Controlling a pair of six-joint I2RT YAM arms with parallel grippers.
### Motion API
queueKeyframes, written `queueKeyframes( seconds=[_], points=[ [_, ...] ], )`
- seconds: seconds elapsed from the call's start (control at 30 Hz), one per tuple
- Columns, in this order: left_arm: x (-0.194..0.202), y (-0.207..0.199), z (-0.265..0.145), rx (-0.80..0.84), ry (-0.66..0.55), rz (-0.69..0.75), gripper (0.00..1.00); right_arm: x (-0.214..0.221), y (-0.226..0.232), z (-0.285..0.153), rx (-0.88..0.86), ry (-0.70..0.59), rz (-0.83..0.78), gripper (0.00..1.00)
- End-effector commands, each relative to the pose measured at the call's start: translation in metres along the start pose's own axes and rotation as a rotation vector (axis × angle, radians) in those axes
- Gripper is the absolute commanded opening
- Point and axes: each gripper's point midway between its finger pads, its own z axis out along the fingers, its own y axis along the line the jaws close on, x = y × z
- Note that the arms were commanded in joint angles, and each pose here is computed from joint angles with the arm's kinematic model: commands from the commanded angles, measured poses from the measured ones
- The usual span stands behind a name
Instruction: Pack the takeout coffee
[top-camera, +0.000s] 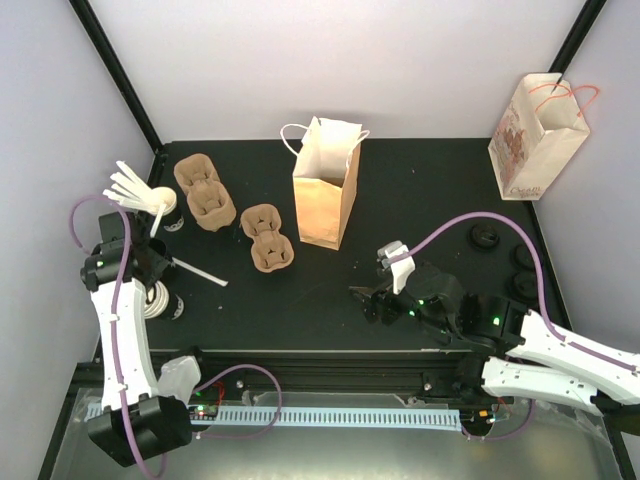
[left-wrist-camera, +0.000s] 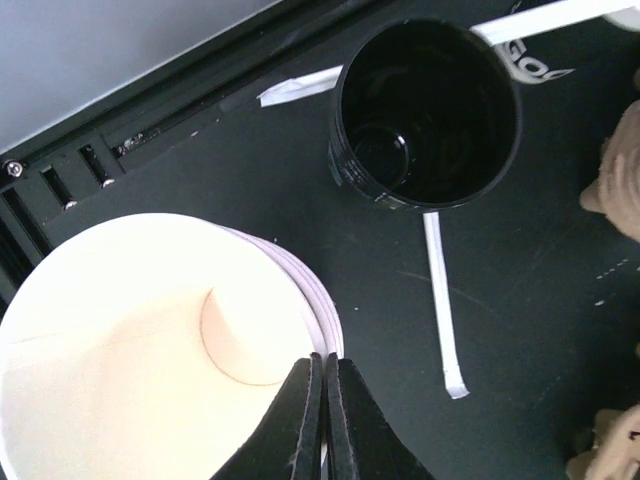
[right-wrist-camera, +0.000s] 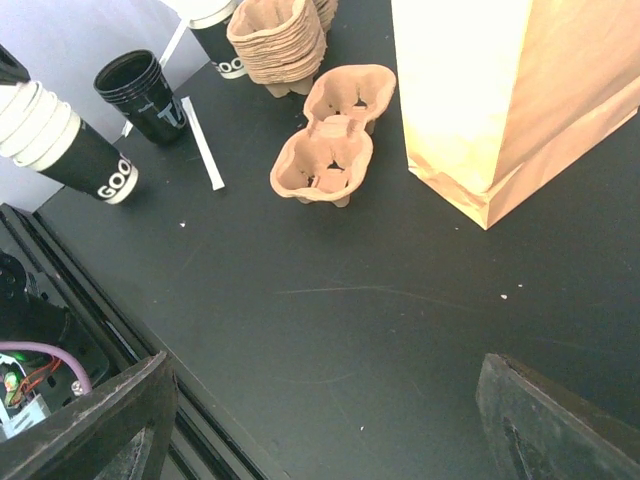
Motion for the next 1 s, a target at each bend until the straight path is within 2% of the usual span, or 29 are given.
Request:
queueKeyframes(
  seconds=[0.0, 0.43, 0.57, 0.7, 0.77, 0.87, 0.97],
  points=[
    [-0.011, 0.0, -0.026, 0.011, -0.024, -0.034, 0.02, -0.012, 0.005, -0.004, -0.019, -0.034, 0.01, 0.85],
    [-0.015, 0.005, -0.029, -0.034, -0.023, -0.047, 0.02, -0.008, 0.004, 0.001, -0.012, -0.019, 0.003, 0.85],
    [-0.027, 0.015, -0.038, -0.086, -0.105, -0.033, 0.02, -0.009, 0.004, 0.001, -0.01, -0.02, -0.003, 0.85],
    [-0.024, 0.006, -0.042, -0.023, -0.093, -0.024, 0.02, -0.009, 0.005, 0.003, -0.011, -0.018, -0.009, 0.85],
    [-0.029, 0.006, -0.055, -0.012, -0.104, -0.038, 0.02, -0.009, 0.006, 0.004, -0.014, -0.014, -0.01, 0.85],
    [-0.049, 0.007, -0.082, 0.006, -0.21, -0.043, 0.02, -0.008, 0.007, 0.004, -0.015, -0.01, -0.011, 0.85],
    [-0.061, -0.002, -0.109, 0.093, -0.283, -0.03, 0.03, -0.009, 0.006, 0.004, -0.014, -0.012, -0.01, 0.85]
  ],
)
